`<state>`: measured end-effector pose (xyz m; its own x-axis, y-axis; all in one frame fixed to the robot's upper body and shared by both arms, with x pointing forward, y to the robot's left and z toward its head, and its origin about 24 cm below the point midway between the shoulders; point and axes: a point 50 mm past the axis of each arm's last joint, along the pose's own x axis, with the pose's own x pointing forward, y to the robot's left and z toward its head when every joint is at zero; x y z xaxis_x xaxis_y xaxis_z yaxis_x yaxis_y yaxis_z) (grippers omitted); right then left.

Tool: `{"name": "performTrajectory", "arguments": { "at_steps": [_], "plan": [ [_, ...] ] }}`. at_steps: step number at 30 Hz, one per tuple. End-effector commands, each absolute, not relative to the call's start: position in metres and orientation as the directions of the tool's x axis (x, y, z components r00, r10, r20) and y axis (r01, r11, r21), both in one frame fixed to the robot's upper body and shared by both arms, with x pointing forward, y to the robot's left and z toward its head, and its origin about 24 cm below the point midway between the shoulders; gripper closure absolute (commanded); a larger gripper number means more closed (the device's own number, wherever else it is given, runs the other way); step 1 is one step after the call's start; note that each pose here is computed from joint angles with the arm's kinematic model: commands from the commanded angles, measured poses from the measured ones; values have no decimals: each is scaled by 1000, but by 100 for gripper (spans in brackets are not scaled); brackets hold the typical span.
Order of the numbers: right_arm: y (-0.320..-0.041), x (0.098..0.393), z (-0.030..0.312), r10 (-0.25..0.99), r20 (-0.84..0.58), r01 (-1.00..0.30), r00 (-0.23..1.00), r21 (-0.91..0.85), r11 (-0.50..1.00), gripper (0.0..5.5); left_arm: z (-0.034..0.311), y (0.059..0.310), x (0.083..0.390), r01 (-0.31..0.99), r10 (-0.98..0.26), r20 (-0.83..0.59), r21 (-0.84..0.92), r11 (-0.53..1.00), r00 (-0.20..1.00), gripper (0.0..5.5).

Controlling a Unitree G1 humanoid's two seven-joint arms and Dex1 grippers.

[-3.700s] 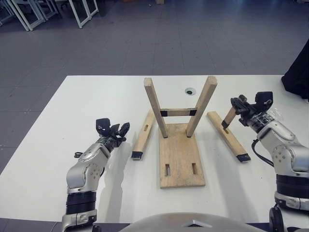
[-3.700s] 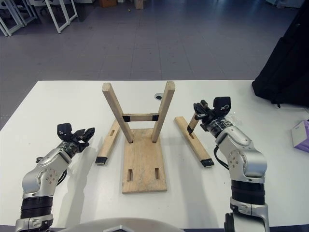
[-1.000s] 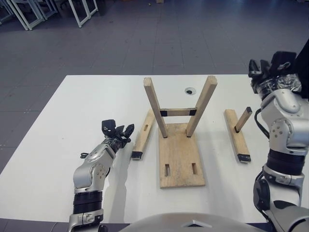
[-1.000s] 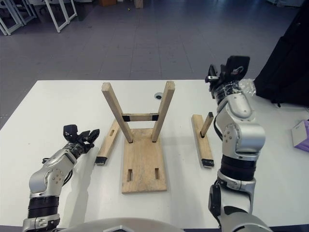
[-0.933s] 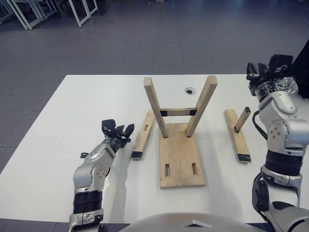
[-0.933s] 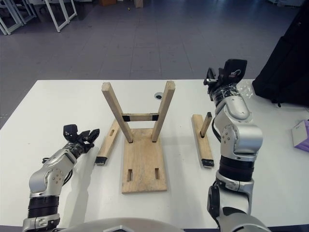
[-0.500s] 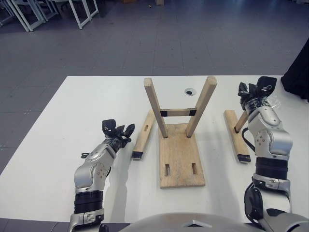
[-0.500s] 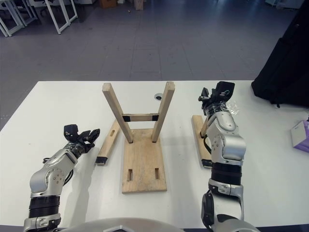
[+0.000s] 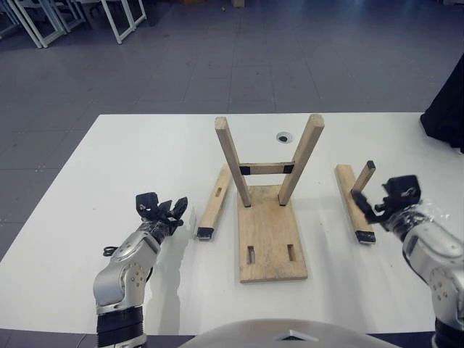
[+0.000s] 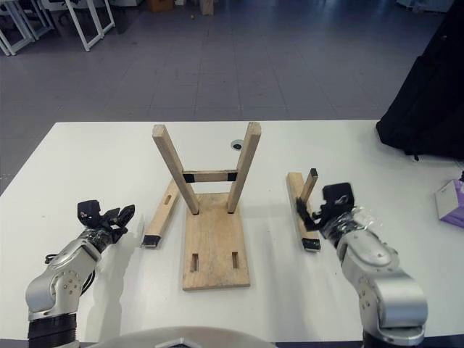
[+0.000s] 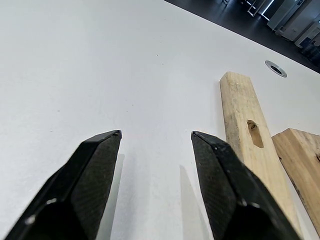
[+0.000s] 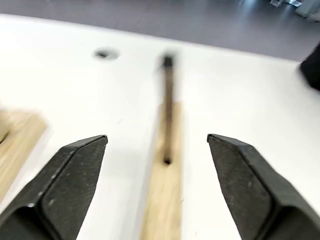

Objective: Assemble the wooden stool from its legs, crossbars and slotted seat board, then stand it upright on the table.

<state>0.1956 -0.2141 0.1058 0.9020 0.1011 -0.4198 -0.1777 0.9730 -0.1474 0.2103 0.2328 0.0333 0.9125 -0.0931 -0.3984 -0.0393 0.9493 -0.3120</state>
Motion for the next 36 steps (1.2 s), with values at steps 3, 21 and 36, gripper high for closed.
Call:
{"name": "performTrajectory", "arguments": {
  "at_steps": [3,21,36],
  "plan": [
    [-227,184,62,27,-551,-146,834,-174,974,174,38,230,212,5,-135,-405,-306,952,904,291],
    [-230,185,24,1,-574,-42,819,-58,997,348,29,183,143,543,-451,-727,-127,830,518,291],
    [-221,231,71,96,-389,-121,916,-43,992,348,20,150,157,613,-502,-728,-143,777,467,291]
  ]
}}
